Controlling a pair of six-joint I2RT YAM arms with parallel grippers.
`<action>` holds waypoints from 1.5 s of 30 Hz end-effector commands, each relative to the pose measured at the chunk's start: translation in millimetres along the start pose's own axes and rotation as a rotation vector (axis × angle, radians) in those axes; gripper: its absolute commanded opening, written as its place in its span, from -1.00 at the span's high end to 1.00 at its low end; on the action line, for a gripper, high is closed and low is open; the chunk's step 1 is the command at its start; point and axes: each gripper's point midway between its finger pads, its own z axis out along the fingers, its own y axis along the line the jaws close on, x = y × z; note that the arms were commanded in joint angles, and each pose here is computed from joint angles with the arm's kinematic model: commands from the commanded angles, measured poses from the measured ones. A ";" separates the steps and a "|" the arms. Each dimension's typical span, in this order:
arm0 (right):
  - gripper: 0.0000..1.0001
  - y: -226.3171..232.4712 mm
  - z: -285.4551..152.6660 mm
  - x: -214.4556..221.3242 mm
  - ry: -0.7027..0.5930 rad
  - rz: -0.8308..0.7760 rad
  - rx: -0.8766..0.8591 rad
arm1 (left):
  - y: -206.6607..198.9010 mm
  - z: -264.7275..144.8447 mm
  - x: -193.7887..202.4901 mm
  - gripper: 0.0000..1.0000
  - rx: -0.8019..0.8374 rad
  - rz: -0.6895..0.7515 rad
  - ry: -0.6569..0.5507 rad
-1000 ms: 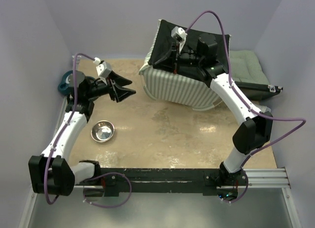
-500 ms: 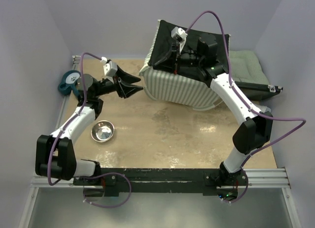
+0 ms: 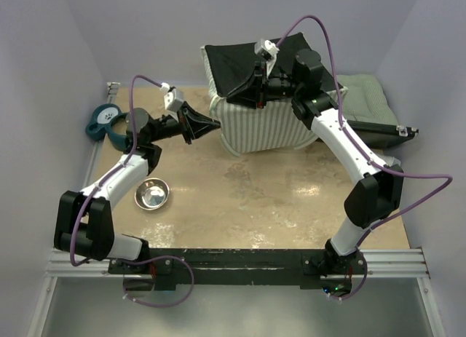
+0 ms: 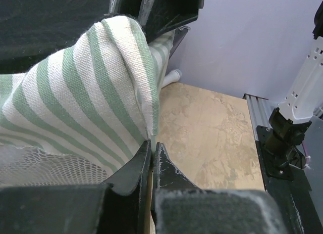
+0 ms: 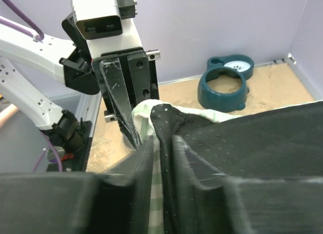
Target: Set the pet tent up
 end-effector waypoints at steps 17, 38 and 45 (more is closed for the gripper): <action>0.48 20.5 1.9 -21.4 -0.045 -0.054 -0.063 | 21.9 26.4 18.4 1.00 -0.049 -0.149 0.200; -0.18 -0.4 0.8 -41.6 -0.096 -0.077 0.075 | 20.7 29.6 28.9 1.00 -0.034 -0.148 0.235; -0.30 -22.2 8.1 -12.0 -0.007 -0.033 0.104 | 20.4 33.2 29.3 1.00 -0.031 -0.115 0.252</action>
